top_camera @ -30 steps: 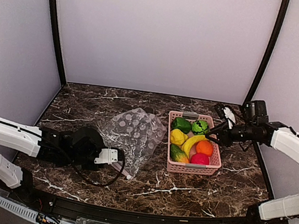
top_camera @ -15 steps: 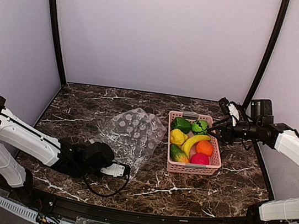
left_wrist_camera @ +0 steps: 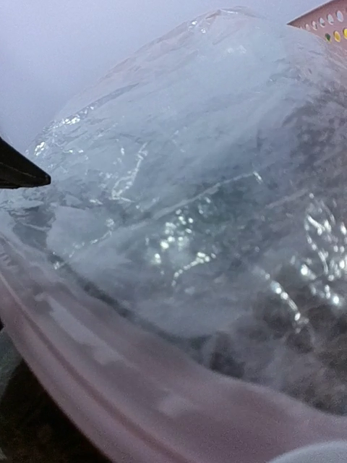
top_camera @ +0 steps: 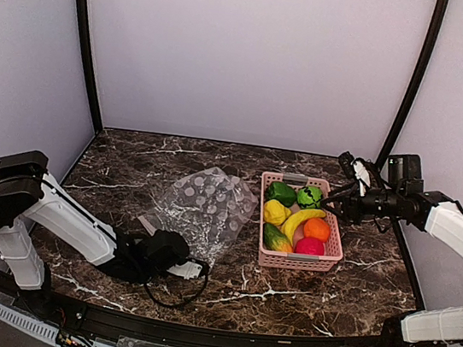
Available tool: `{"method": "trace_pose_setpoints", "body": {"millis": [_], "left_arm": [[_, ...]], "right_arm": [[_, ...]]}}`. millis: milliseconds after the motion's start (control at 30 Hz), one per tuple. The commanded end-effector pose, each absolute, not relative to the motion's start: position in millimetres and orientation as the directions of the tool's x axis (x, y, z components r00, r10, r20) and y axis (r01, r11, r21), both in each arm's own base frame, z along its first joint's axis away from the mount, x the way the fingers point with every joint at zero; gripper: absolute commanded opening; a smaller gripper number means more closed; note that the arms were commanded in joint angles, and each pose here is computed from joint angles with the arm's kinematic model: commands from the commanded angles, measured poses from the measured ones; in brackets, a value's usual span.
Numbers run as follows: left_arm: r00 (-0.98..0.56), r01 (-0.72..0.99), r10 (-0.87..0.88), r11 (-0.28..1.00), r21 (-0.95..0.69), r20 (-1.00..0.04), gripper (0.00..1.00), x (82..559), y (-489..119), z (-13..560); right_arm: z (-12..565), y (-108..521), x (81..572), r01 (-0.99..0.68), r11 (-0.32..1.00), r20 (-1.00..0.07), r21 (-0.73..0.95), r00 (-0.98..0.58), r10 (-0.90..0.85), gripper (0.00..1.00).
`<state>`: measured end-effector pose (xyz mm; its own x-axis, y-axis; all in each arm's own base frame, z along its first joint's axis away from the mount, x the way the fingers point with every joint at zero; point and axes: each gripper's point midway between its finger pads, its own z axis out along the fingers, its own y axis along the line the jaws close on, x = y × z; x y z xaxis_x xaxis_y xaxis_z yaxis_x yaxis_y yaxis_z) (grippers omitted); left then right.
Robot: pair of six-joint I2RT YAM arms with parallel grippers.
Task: Place the food in the zip-top bag and seal the zipper
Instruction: Pick up the zipper food storage bag at the center of the board.
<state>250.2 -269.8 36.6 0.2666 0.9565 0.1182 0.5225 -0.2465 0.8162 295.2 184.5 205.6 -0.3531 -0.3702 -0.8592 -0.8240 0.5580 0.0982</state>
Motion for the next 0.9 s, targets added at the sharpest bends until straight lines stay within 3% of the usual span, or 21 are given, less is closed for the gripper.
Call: {"method": "trace_pose_setpoints", "body": {"millis": [0, 200, 400, 500, 633, 767, 867], "left_arm": [[0.266, 0.458, 0.955, -0.245, 0.855, 0.131, 0.37, 261, -284, 44], [0.185, 0.397, 0.981, -0.131, 0.908, 0.060, 0.24, 275, -291, 80], [-0.023, 0.472, 0.984, 0.164, 0.866, -0.174, 0.23, 281, -280, 137], [-0.105, 0.524, 0.955, 0.291, 0.800, -0.278, 0.21, 272, -267, 154], [-0.215, 0.573, 0.882, 0.461, 0.678, -0.418, 0.11, 263, -255, 175], [-0.286, 0.582, 0.743, 0.637, 0.506, -0.606, 0.02, 261, -258, 201], [-0.333, 0.569, 0.604, 0.741, 0.357, -0.724, 0.01, 266, -267, 226]], "right_arm": [[209, 184, 291, -0.831, 0.549, -0.870, 0.091, -0.334, -0.362, 0.45], [210, 184, 291, -0.826, 0.556, -0.870, 0.095, -0.340, -0.356, 0.45], [203, 184, 296, -0.818, 0.563, -0.859, 0.115, -0.367, -0.358, 0.45], [205, 184, 303, -0.811, 0.574, -0.856, 0.113, -0.373, -0.358, 0.44], [230, 196, 303, -0.842, 0.519, -0.866, 0.145, -0.362, -0.345, 0.42], [260, 223, 305, -0.882, 0.453, -0.872, 0.130, -0.319, -0.371, 0.42], [269, 254, 299, -0.912, 0.382, -0.862, 0.147, -0.308, -0.403, 0.41]]}}
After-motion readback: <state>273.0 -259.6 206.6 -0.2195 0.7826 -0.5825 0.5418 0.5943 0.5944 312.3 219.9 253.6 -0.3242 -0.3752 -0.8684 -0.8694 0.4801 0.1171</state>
